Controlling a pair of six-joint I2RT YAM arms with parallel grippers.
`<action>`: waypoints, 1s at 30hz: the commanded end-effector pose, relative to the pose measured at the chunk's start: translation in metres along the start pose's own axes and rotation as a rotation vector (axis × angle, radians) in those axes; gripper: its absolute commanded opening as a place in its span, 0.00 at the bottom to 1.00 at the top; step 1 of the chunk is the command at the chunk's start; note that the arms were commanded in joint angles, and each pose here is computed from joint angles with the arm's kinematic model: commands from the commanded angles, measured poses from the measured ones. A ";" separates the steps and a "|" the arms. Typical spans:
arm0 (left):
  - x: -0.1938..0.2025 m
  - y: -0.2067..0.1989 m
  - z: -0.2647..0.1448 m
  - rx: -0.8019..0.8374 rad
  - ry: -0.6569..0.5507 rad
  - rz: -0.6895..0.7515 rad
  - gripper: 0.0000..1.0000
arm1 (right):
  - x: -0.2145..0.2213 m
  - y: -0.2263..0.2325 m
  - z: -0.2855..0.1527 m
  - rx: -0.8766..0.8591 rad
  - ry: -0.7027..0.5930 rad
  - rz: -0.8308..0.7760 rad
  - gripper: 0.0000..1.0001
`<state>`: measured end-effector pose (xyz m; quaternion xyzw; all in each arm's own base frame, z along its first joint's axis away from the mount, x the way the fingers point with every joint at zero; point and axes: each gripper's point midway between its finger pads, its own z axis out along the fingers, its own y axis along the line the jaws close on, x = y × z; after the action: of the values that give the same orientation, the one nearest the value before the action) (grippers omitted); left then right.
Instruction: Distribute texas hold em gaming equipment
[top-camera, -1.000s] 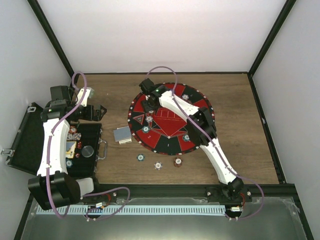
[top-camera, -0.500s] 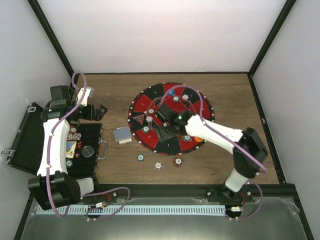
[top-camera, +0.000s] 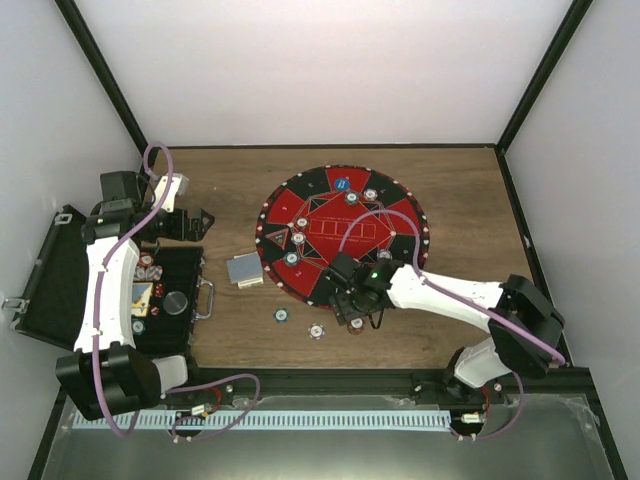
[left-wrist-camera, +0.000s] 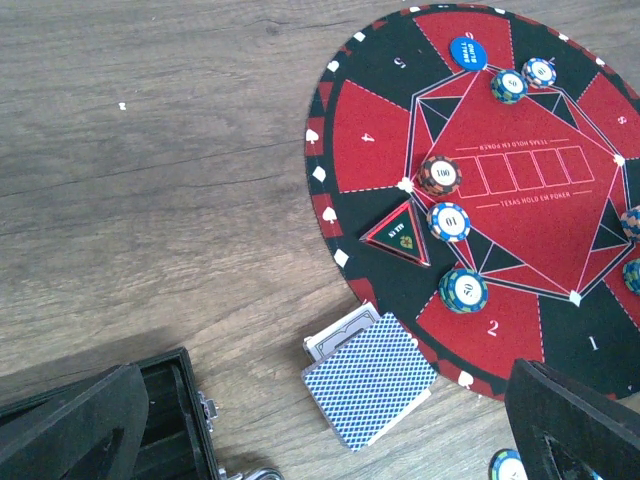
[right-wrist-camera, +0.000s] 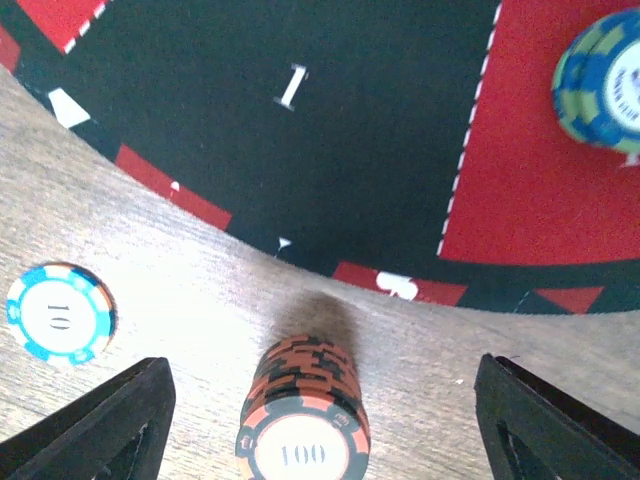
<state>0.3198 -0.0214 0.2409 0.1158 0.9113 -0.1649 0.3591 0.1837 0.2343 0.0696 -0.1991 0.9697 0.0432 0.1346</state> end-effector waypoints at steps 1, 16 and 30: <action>-0.004 0.000 -0.002 0.004 -0.019 -0.002 1.00 | 0.010 0.010 0.001 -0.038 0.005 -0.002 0.83; -0.004 0.000 -0.005 -0.007 -0.022 0.000 1.00 | 0.030 0.009 0.020 -0.029 0.057 -0.030 0.71; -0.007 0.000 -0.007 -0.010 -0.024 0.004 1.00 | 0.033 0.006 0.028 -0.004 0.064 -0.038 0.58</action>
<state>0.3199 -0.0207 0.2405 0.1150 0.9120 -0.1629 0.3586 0.1587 0.2315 0.0364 -0.2194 0.9697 0.0401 0.0997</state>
